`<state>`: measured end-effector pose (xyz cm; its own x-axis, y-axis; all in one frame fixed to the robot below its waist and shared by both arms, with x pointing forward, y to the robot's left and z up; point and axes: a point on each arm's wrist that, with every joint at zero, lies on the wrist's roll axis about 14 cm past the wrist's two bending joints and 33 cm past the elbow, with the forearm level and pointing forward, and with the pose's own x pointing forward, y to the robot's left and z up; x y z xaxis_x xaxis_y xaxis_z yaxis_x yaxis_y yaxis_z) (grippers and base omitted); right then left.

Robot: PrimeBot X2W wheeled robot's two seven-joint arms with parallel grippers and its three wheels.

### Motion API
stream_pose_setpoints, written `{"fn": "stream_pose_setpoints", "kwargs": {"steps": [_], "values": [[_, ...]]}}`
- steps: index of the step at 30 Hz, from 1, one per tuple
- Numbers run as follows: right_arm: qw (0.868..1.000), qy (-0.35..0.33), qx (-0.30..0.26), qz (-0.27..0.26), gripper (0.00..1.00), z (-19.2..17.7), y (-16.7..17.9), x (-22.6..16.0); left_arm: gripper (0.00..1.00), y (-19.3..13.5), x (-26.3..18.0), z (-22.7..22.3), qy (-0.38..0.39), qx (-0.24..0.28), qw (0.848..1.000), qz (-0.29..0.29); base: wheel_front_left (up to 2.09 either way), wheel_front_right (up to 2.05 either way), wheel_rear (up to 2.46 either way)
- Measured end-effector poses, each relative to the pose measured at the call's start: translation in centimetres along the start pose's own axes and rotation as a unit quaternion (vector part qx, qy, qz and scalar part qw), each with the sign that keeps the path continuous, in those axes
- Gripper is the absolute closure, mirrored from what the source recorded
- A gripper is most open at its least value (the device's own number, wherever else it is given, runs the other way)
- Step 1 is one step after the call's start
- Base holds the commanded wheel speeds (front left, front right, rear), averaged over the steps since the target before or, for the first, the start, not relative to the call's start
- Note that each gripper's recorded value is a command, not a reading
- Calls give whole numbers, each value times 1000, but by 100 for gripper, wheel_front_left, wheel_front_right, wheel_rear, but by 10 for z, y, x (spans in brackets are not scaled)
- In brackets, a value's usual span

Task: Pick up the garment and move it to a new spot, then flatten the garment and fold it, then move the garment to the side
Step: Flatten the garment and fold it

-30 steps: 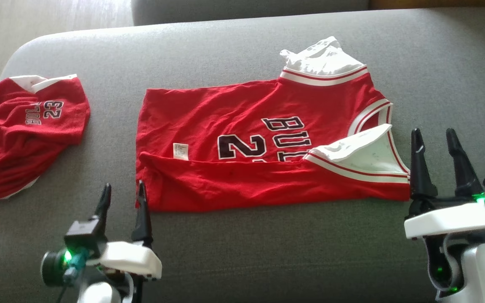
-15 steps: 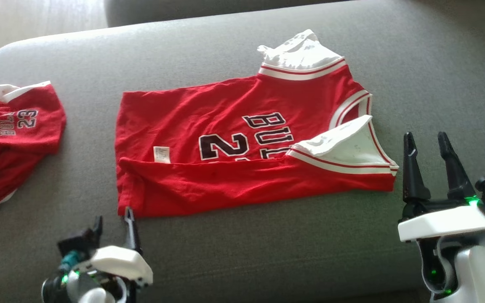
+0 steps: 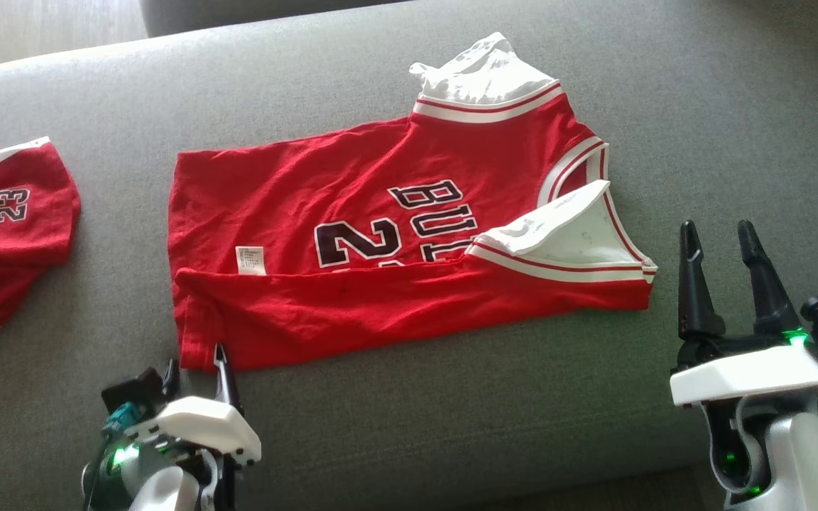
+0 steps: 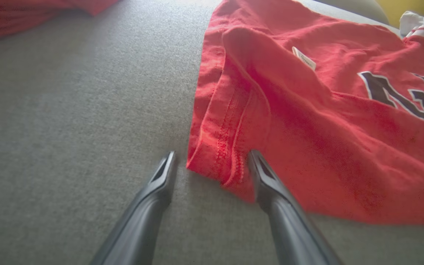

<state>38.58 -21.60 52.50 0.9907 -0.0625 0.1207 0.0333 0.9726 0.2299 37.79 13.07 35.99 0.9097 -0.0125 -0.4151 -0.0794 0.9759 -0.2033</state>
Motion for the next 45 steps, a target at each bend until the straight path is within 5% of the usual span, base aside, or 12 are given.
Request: {"fn": "stream_pose_setpoints", "kwargs": {"steps": [3,4,5,6,15,23,32,39,40,41,45], "values": [[1000,2,-1,-2,0,-1,-1,0,0,-2,4,-1,5,0,1000,1,0,0,0],[1000,3,-1,-3,0,-2,-2,0,25,-3,6,0,4,1,1000,0,0,0,0],[1000,4,0,-2,0,-3,-2,0,73,-3,7,1,4,2,1000,0,0,0,0],[1000,5,0,-2,0,-4,-1,1,100,-3,8,2,3,1,1000,0,0,0,0],[995,89,36,-35,0,-49,-18,-2,100,-3,2,24,-34,-17,999,-3,0,0,0],[971,185,120,-89,0,-109,-31,-1,100,0,-15,26,-50,-14,999,-4,0,0,0],[956,252,123,-91,0,-149,-21,-2,100,-1,-16,27,-52,-14,999,-7,0,0,0],[957,253,116,-81,0,-153,-12,17,100,-2,-16,24,-47,-13,999,-8,0,0,0],[957,254,114,-76,44,-153,-9,20,100,-2,-16,23,-46,-12,999,-9,0,0,0],[958,254,114,-70,100,-154,-4,22,100,-4,-17,23,-47,-7,999,-12,0,0,0],[959,249,114,-70,100,-153,-2,20,100,-4,-19,25,-51,-2,999,-13,0,0,0]]}}
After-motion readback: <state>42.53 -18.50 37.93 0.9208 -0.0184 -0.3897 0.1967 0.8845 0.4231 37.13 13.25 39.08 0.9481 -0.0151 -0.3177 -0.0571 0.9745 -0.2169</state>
